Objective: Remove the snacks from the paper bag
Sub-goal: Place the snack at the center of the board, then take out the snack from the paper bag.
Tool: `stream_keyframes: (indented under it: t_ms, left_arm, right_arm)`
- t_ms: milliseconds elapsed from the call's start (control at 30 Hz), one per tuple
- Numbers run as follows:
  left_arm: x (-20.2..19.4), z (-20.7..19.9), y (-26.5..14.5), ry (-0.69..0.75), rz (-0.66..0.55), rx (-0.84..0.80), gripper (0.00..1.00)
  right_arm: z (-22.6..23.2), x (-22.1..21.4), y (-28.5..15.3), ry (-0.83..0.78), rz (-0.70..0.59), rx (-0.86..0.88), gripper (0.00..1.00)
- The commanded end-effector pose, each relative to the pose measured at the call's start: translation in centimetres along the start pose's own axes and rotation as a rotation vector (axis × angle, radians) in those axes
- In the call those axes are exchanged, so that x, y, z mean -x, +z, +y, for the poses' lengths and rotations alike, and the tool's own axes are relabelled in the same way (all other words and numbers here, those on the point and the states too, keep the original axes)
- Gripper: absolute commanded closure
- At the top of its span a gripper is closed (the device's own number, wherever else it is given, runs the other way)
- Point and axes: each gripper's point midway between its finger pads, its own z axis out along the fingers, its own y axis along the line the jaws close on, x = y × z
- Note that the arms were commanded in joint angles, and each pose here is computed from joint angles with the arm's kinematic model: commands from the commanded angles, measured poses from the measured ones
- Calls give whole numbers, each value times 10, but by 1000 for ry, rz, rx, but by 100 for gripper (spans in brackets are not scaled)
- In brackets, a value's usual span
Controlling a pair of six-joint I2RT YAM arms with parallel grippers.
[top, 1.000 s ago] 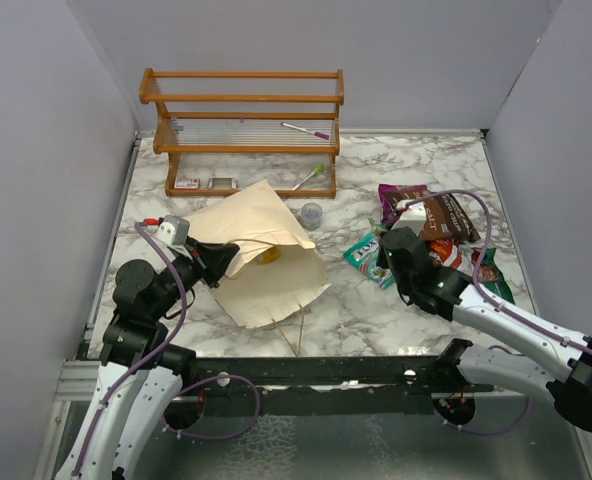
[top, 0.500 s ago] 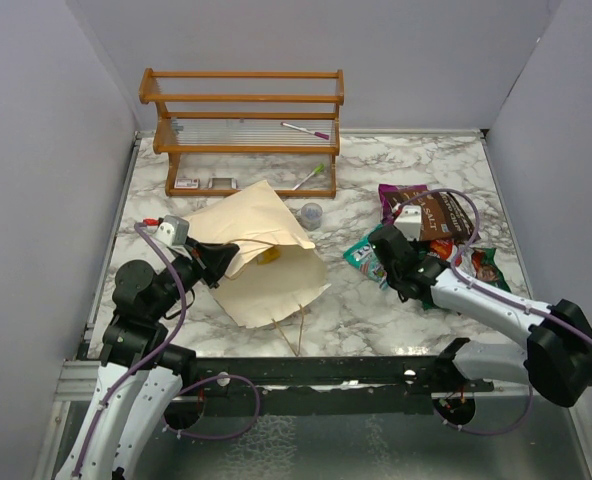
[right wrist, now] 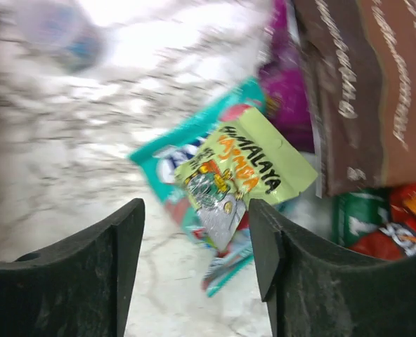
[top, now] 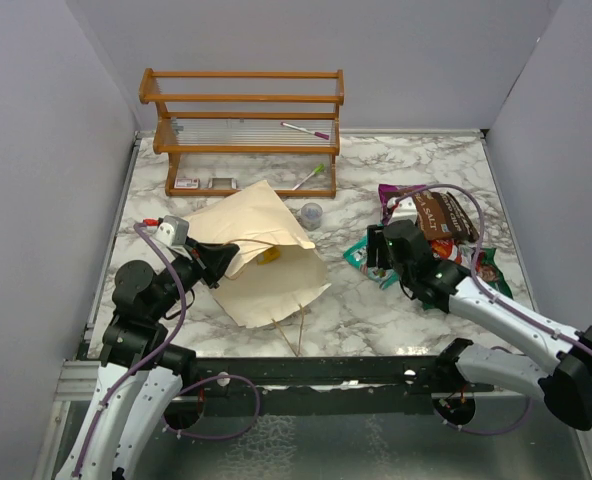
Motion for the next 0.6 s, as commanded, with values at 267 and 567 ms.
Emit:
stream_keyframes:
  t_ms: [267,567]
  left_arm:
    - [13,-3,-1,6,-36,0,100]
    - [13,-3,-1,7,-34,-1,100]
  right_arm:
    - [68,60,-47,-28,-170,453,36]
    - [152,76,-130,-137,-288,1107,26]
